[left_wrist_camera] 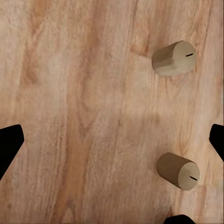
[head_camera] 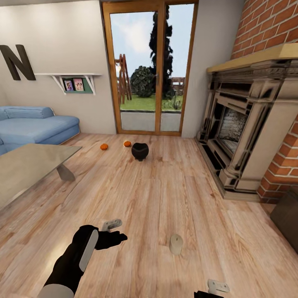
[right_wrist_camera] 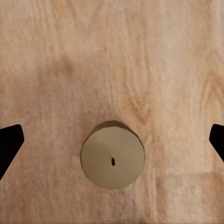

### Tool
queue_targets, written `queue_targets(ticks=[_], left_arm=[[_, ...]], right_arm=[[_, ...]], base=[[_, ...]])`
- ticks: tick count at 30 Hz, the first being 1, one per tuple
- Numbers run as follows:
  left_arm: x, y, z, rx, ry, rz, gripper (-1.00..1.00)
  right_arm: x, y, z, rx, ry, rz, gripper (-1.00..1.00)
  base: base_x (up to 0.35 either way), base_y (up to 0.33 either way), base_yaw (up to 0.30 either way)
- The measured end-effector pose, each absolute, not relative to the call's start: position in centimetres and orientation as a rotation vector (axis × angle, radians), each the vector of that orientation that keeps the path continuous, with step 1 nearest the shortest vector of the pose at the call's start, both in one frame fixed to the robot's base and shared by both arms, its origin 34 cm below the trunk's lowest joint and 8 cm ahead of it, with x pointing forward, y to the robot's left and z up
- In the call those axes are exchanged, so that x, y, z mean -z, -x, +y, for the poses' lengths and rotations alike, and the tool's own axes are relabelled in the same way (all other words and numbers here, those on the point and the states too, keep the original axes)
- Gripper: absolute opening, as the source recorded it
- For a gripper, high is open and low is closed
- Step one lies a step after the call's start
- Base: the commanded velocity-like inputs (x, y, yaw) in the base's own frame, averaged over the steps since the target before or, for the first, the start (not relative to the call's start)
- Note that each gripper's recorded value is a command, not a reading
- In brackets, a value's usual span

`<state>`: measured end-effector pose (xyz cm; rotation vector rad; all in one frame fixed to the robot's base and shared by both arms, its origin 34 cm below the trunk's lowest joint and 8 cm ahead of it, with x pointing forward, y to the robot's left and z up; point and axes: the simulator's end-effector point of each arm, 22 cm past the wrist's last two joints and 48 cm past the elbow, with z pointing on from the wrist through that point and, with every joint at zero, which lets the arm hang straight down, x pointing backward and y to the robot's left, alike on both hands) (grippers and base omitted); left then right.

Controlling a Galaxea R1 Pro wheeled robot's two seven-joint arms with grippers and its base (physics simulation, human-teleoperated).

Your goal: Place each of the two pumpkins and all three candles from the living room inside a cabinet in the living room (use any cabinet), then make sure every cabinet is closed, and position the cauldron so it is next to a table in the living room.

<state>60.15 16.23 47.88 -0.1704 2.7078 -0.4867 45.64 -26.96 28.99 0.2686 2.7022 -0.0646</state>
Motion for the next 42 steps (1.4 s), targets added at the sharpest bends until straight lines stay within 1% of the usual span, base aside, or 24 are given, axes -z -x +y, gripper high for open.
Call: queue_targets(ticks=[9, 15, 19, 20, 23, 27, 38, 42], left_arm=[[-46.3, -59.8, 15.8, 0.543, 0.195, 2.697, 1.0], [-48.1, -61.0, 14.6, 0.688, 0.239, 2.602, 1.0], [-52.4, -61.7, 14.7, 0.875, 0.25, 2.452, 1.0], [-54.2, -61.0, 13.6, 0.984, 0.221, 2.406, 1.0], [-56.4, -58.6, 11.5, 1.188, 0.139, 2.361, 1.0], [-56.8, -55.9, 9.9, 1.355, 0.099, 2.359, 1.0], [-54.8, -54.7, 9.6, 1.405, 0.097, 2.357, 1.0], [-53.9, -54.4, 9.6, 1.406, 0.099, 2.355, 1.0]], right_arm=[[-27.1, -45.4, -27.0, 0.064, -0.268, 2.691, 1.0], [-25.8, -45.2, -27.1, 0.067, -0.268, 2.683, 1.0], [-25.0, -45.0, -27.1, 0.067, -0.266, 2.682, 1.0], [-24.7, -44.9, -27.1, 0.067, -0.264, 2.682, 1.0], [-24.1, -44.9, -27.1, 0.067, -0.264, 2.677, 1.0], [-23.4, -44.9, -27.1, 0.066, -0.262, 2.662, 1.0], [-21.0, -44.4, -26.8, 0.061, -0.254, 2.658, 1.0], [-20.0, -44.1, -24.9, 0.017, -0.238, 2.661, 1.0]], base=[[0.0, 0.0, 0.0], [0.0, 0.0, 0.0], [0.0, 0.0, 0.0], [0.0, 0.0, 0.0], [0.0, 0.0, 0.0], [0.0, 0.0, 0.0], [0.0, 0.0, 0.0], [0.0, 0.0, 0.0]])
